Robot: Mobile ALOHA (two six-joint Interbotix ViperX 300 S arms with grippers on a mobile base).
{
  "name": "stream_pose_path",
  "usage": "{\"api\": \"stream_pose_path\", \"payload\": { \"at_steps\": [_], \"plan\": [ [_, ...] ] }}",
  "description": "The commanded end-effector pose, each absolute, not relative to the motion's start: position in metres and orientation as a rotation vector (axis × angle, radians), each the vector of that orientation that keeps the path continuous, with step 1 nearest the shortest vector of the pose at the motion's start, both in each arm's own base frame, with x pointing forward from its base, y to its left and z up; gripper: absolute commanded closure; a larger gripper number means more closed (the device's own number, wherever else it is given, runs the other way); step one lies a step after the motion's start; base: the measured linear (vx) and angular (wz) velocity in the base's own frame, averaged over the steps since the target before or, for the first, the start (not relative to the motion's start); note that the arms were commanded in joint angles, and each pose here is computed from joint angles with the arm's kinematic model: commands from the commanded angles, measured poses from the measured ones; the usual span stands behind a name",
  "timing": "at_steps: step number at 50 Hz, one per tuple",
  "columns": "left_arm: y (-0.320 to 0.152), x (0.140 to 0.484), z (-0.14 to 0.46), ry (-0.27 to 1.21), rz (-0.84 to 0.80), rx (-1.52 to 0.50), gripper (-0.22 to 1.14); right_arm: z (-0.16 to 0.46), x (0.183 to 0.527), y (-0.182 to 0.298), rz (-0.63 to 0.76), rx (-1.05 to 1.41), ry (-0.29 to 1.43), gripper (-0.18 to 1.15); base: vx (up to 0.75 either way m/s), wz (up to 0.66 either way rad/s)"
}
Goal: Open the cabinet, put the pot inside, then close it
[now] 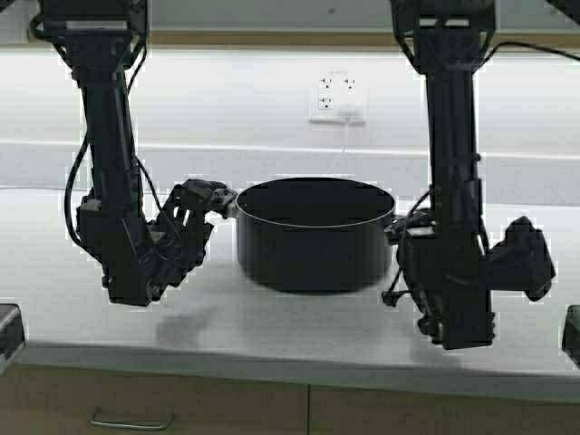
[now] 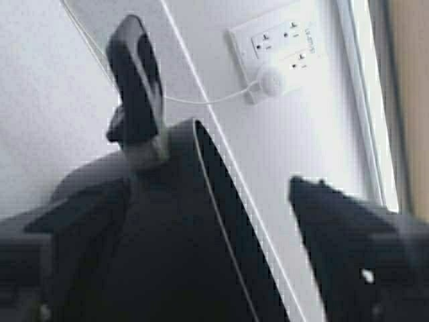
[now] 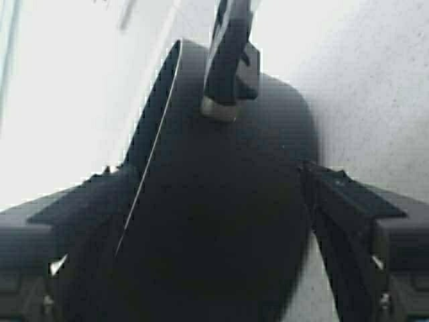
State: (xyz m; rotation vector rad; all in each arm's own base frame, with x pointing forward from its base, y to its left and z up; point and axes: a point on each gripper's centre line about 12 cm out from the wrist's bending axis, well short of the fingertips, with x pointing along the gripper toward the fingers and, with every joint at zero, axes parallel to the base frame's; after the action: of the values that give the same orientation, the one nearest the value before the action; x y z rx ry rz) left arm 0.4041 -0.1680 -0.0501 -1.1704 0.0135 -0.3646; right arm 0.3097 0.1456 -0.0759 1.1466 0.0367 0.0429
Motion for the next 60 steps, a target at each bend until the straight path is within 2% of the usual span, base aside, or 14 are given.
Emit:
{"api": "stream_pose_path", "payload": {
  "at_steps": [1, 12, 25, 39, 60],
  "plan": [
    [-0.167, 0.438, -0.043, -0.045, -0.362, -1.188, -0.10, -0.075, 0.331, 0.147, 0.051, 1.181, -0.039, -0.06, 0.01, -0.01],
    [-0.161, 0.471, -0.050, -0.045, -0.358, -1.188, -0.10, -0.081, 0.356, 0.141, 0.062, 1.198, -0.089, -0.06, 0.00, 0.00],
    [-0.161, 0.473, -0.050, -0.030, -0.353, -1.176, -0.10, -0.088, 0.383, 0.131, 0.079, 1.242, -0.147, -0.06, 0.02, -0.01],
    [-0.160, 0.475, -0.048, 0.004, -0.322, -1.173, -0.07, -0.089, 0.397, 0.131, 0.089, 1.261, -0.185, -0.06, 0.03, -0.02],
    [-0.160, 0.476, -0.046, 0.011, -0.310, -1.179, -0.07, -0.097, 0.396, 0.136, 0.126, 1.310, -0.143, -0.05, 0.02, -0.01]
  ]
}}
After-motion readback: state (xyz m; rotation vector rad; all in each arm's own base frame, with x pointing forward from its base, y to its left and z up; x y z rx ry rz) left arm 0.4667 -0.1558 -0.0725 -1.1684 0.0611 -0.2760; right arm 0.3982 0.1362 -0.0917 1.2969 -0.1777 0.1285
